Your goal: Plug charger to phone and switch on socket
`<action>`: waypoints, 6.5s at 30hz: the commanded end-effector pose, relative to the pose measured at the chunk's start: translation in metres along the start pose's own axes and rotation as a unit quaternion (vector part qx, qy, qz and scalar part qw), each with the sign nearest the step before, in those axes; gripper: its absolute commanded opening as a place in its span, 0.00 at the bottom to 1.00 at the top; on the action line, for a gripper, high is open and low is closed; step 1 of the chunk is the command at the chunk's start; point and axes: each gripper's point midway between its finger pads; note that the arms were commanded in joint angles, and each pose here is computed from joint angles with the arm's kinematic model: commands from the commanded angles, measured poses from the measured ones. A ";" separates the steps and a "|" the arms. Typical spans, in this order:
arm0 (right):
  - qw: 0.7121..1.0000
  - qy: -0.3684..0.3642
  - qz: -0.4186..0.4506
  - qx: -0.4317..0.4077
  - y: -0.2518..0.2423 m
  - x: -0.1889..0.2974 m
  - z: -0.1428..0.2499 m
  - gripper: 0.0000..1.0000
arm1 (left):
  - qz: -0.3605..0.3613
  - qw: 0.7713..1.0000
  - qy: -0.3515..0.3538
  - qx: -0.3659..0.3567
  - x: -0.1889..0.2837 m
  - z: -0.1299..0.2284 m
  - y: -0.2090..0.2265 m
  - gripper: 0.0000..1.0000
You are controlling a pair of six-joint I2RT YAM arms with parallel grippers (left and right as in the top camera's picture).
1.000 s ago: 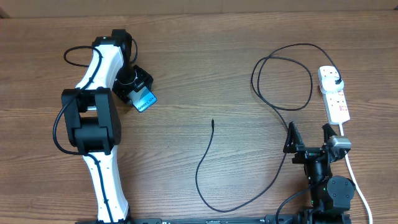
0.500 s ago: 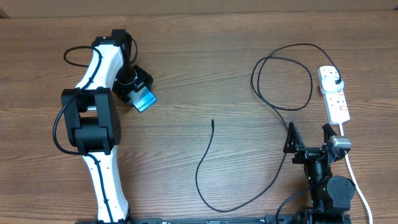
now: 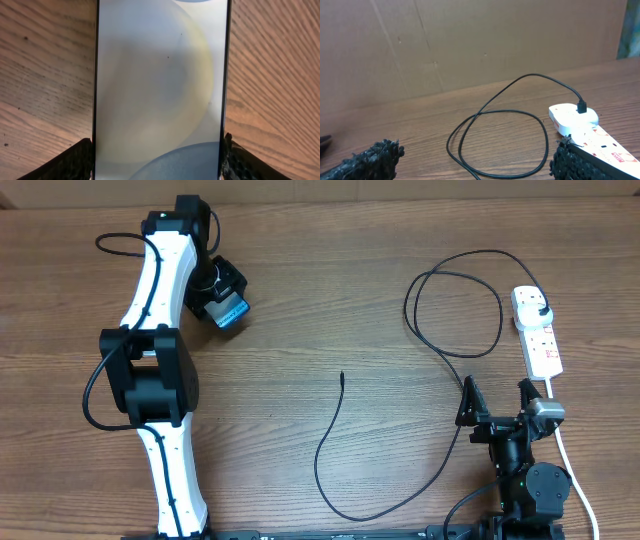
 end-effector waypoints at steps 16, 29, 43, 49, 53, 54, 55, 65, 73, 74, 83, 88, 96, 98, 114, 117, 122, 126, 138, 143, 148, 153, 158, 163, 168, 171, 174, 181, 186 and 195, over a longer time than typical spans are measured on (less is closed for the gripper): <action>1.000 -0.001 0.000 0.002 0.000 0.000 0.002 1.00 | -0.045 0.998 0.031 -0.010 -0.048 0.023 0.022 0.05; 1.000 -0.001 0.000 0.002 0.000 0.000 0.002 1.00 | 0.001 0.999 0.048 -0.009 -0.050 0.027 0.005 0.80; 1.000 -0.001 0.000 0.002 0.000 0.000 0.002 1.00 | 0.059 0.994 -0.004 0.088 -0.008 0.001 -0.035 1.00; 1.000 -0.001 0.000 0.002 0.000 0.000 0.002 1.00 | 0.051 0.993 -0.016 0.106 -0.009 0.007 -0.045 1.00; 1.000 -0.001 0.000 0.002 0.000 0.000 0.002 1.00 | 0.053 0.992 -0.019 0.116 -0.009 0.009 -0.049 1.00; 1.000 -0.001 0.000 0.002 0.000 0.000 0.002 1.00 | 0.053 0.992 -0.021 0.116 -0.009 0.008 -0.050 0.99; 1.000 -0.001 0.000 0.002 0.000 0.000 0.002 1.00 | 0.053 0.992 -0.024 0.115 -0.009 0.007 -0.050 0.99; 1.000 -0.001 0.000 0.002 0.000 0.000 0.002 1.00 | 0.127 0.971 -0.144 -0.145 0.004 -0.018 -0.116 1.00; 1.000 -0.001 0.000 0.002 0.000 0.000 0.002 1.00 | 0.093 0.938 -0.245 -0.225 0.014 -0.020 -0.149 1.00; 1.000 -0.001 0.000 0.002 0.000 0.000 0.002 1.00 | 0.084 0.939 -0.249 -0.223 0.012 -0.023 -0.147 1.00; 1.000 -0.001 0.000 0.002 0.000 0.000 0.002 1.00 | 0.076 0.939 -0.225 -0.250 -0.017 -0.019 -0.146 1.00; 1.000 -0.001 0.000 0.002 0.000 0.000 0.002 1.00 | 0.064 0.942 -0.210 -0.253 -0.031 -0.017 -0.140 1.00; 1.000 -0.001 0.000 0.002 0.000 0.000 0.002 1.00 | 0.046 0.948 -0.188 -0.253 -0.050 -0.012 -0.131 1.00; 1.000 -0.001 0.000 0.002 0.000 0.000 0.002 1.00 | 0.046 0.948 -0.188 -0.253 -0.050 -0.012 -0.131 1.00; 1.000 -0.001 0.000 0.002 0.000 0.000 0.002 1.00 | 0.017 0.955 -0.155 -0.254 -0.060 -0.001 -0.114 1.00; 1.000 -0.001 0.000 0.002 0.000 0.000 0.002 1.00 | 0.031 0.952 -0.171 -0.253 -0.058 -0.007 -0.122 1.00; 1.000 -0.001 0.000 0.002 0.000 0.000 0.002 1.00 | 0.050 0.947 -0.193 -0.253 -0.053 -0.014 -0.134 1.00; 1.000 -0.001 0.000 0.002 0.000 0.000 0.002 1.00 | 0.055 0.944 -0.208 -0.252 -0.050 -0.020 -0.138 1.00; 1.000 -0.001 0.000 0.002 0.000 0.000 0.002 1.00 | 0.045 0.942 -0.200 -0.265 -0.061 -0.018 -0.134 1.00; 1.000 -0.001 0.000 0.002 0.000 0.000 0.002 1.00 | 0.045 0.942 -0.199 -0.265 -0.061 -0.018 -0.134 1.00; 1.000 -0.001 0.000 0.002 0.000 0.000 0.002 1.00 | 0.039 0.944 -0.191 -0.265 -0.064 -0.016 -0.130 1.00; 1.000 -0.001 0.000 0.002 0.000 0.000 0.002 1.00 | 0.001 0.949 -0.173 -0.263 -0.068 -0.010 -0.111 1.00; 1.000 -0.001 0.000 0.002 0.000 0.000 0.002 1.00 | -0.024 0.954 -0.142 -0.264 -0.073 0.001 -0.096 1.00; 1.000 -0.001 0.000 0.002 0.000 0.000 0.002 1.00 | -0.061 0.958 -0.092 -0.265 -0.077 0.019 -0.072 1.00; 1.000 -0.001 0.000 0.002 0.000 0.000 0.002 1.00 | -0.062 0.961 -0.055 -0.265 -0.079 0.034 -0.065 1.00; 1.000 -0.001 0.000 0.002 0.000 0.000 0.002 1.00 | -0.002 0.969 -0.023 -0.247 -0.081 0.049 -0.083 1.00; 1.000 -0.001 0.000 0.002 0.000 0.000 0.002 1.00 | 0.051 0.976 -0.014 -0.212 -0.080 0.053 -0.102 1.00; 1.000 -0.001 0.000 0.002 0.000 0.000 0.002 1.00 | 0.102 0.978 0.024 -0.178 -0.078 0.076 -0.125 1.00; 1.000 -0.001 0.000 0.002 0.000 0.000 0.002 1.00 | 0.039 0.981 0.039 -0.188 -0.083 0.094 -0.106 1.00; 1.000 -0.001 0.000 0.002 0.000 0.000 0.002 1.00 | -0.113 0.980 0.045 -0.159 -0.078 0.099 -0.042 1.00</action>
Point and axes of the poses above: each gripper's point midway between its finger pads, its own x axis back along the fingers, its own y axis along the line the jaws close on, z = x × y, and after that the axes turned 2 degrees about -x, right-handed
